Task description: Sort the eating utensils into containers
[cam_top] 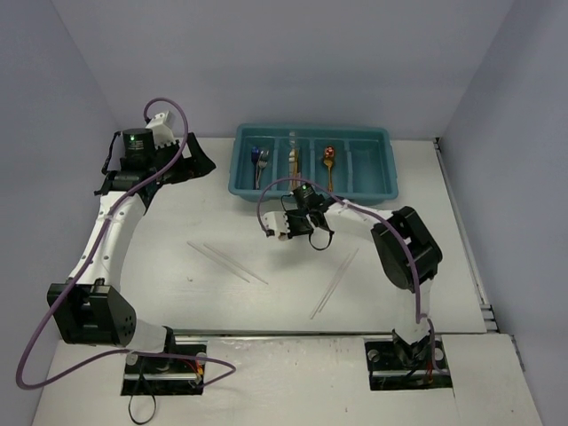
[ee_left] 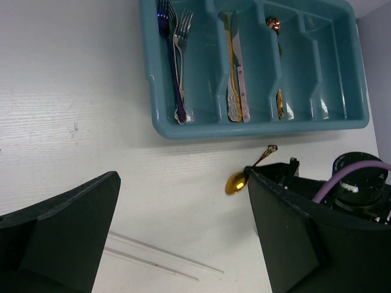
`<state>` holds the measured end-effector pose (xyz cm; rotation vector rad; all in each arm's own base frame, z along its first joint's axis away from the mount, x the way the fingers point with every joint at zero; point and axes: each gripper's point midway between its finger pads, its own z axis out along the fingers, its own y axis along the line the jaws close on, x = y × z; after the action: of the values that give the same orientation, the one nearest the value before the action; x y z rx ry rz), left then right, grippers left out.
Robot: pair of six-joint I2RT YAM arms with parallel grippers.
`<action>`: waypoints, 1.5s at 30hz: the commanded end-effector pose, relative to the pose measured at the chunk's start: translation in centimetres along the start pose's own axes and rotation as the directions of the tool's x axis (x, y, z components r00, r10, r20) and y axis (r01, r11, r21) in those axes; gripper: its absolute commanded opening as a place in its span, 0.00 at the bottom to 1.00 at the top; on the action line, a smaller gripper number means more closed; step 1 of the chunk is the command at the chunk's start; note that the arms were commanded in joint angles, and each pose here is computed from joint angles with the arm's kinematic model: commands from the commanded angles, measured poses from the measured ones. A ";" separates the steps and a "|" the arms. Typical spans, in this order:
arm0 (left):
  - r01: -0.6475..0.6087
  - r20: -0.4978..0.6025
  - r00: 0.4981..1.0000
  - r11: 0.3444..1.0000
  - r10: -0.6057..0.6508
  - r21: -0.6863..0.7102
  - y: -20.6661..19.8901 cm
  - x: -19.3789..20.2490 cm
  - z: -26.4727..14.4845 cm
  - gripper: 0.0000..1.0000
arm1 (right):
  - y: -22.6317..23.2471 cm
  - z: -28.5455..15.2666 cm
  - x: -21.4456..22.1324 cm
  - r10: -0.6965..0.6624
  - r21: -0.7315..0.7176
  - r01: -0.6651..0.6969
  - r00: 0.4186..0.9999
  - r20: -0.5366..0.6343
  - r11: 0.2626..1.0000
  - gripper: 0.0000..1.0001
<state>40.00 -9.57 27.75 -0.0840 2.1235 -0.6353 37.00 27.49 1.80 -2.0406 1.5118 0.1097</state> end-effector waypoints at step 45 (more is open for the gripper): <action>-0.091 0.026 0.995 0.985 0.096 -0.145 2.7 0.9 -2.4 0.86 | -25.5 -11.9 12.3 0.801 0.019 -0.956 -0.233 0.551 -0.292 0.00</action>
<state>38.57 -7.10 25.54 -0.1593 2.1708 -0.4748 58.33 16.60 13.31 0.1023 2.3438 0.6275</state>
